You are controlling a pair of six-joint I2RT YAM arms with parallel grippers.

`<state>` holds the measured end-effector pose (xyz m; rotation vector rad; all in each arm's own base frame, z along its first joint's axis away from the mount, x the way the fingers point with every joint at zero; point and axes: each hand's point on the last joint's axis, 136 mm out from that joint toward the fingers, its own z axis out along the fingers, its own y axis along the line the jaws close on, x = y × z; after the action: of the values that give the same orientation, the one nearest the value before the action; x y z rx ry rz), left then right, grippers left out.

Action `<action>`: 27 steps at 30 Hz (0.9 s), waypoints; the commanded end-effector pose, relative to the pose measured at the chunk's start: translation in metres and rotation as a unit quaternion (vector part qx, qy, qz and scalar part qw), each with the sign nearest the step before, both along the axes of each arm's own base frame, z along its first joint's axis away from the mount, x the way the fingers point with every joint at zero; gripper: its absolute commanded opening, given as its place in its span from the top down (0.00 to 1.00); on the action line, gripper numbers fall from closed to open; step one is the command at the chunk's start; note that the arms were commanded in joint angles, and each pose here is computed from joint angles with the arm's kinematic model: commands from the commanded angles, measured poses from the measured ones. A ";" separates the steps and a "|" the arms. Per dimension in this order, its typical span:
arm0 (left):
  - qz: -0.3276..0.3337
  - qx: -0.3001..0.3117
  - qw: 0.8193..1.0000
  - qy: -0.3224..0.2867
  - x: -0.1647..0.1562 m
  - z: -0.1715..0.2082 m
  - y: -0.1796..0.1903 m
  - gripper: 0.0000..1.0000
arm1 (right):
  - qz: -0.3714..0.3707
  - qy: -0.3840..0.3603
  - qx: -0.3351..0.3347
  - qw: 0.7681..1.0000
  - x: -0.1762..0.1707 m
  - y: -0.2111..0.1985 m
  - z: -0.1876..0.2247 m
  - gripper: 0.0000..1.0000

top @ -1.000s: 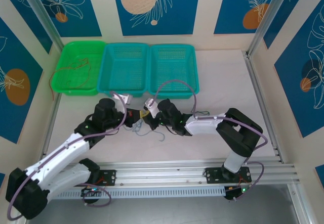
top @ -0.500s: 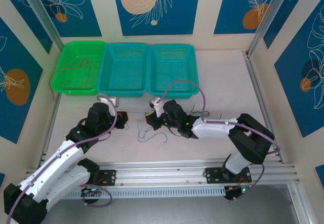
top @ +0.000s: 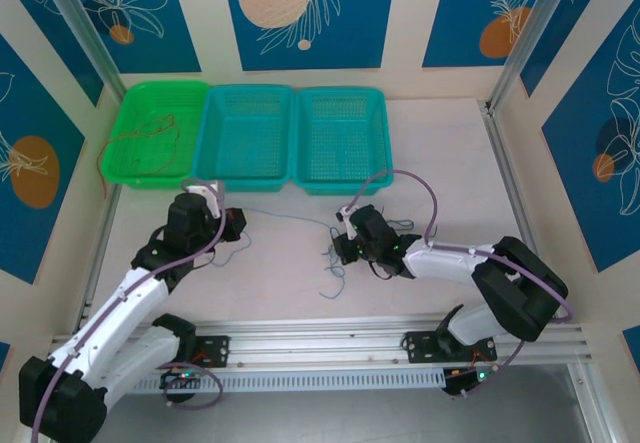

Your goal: Untangle the cables

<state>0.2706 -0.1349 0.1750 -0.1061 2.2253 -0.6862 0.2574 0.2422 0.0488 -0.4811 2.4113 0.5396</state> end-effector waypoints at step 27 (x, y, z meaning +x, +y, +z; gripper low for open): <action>-0.037 -0.055 0.996 -0.059 0.005 0.056 0.002 1.00 | -0.115 -0.007 0.072 0.991 0.017 -0.046 0.079 0.35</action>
<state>0.2751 -0.1207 0.2068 -0.1443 2.1507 -0.7753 0.2704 0.1773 0.0909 0.0334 2.4890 0.6142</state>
